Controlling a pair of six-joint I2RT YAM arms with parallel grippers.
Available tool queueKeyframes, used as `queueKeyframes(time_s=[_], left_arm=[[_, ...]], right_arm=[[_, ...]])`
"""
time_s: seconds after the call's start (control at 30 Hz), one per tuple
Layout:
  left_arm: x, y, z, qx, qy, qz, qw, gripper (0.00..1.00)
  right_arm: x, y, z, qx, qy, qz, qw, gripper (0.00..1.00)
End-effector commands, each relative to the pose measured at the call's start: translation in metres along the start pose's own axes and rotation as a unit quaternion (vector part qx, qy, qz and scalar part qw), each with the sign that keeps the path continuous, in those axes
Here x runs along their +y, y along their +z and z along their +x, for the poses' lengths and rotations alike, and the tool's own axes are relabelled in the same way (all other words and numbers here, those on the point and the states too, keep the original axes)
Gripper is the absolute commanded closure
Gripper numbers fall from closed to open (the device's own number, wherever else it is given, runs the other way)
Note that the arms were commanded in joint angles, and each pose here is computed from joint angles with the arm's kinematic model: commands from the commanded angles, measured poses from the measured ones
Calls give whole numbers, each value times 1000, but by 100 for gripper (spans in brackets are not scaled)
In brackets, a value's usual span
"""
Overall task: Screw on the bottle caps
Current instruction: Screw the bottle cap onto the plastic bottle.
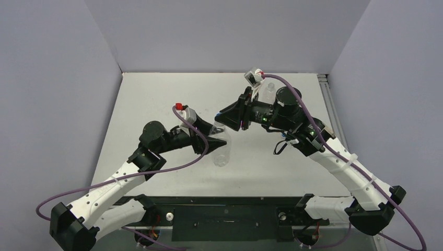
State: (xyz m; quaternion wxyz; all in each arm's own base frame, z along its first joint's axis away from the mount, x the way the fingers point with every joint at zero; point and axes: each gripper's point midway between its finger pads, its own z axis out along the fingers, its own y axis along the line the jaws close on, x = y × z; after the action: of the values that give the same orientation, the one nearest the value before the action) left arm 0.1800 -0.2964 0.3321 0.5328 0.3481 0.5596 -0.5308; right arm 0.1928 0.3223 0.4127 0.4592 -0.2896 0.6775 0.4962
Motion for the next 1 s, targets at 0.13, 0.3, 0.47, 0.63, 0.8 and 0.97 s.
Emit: queueKeyframes(time_s=[0.13,0.3,0.47,0.63,0.8,0.97], left_arm=[[50,-4,-58,-78,65,-155,983,89],[74,-8,-68,-89,64,-225,968,90],[93,-8,-72,-91,58,-274,956,91],[113,-9,-69,-87,47,-321,942,92],[122,-5,-65,-81,43,-333,938,92],[120,-2,-62,-70,47,-323,943,92]], right_arm=[[-21,13,33,46,58,91,993,93],[-35,14,28,28,75,165,983,97],[-56,13,26,7,79,253,964,98],[-66,11,21,-14,84,322,943,100],[-63,19,15,-28,75,361,929,99],[-60,21,5,-49,78,364,927,86]])
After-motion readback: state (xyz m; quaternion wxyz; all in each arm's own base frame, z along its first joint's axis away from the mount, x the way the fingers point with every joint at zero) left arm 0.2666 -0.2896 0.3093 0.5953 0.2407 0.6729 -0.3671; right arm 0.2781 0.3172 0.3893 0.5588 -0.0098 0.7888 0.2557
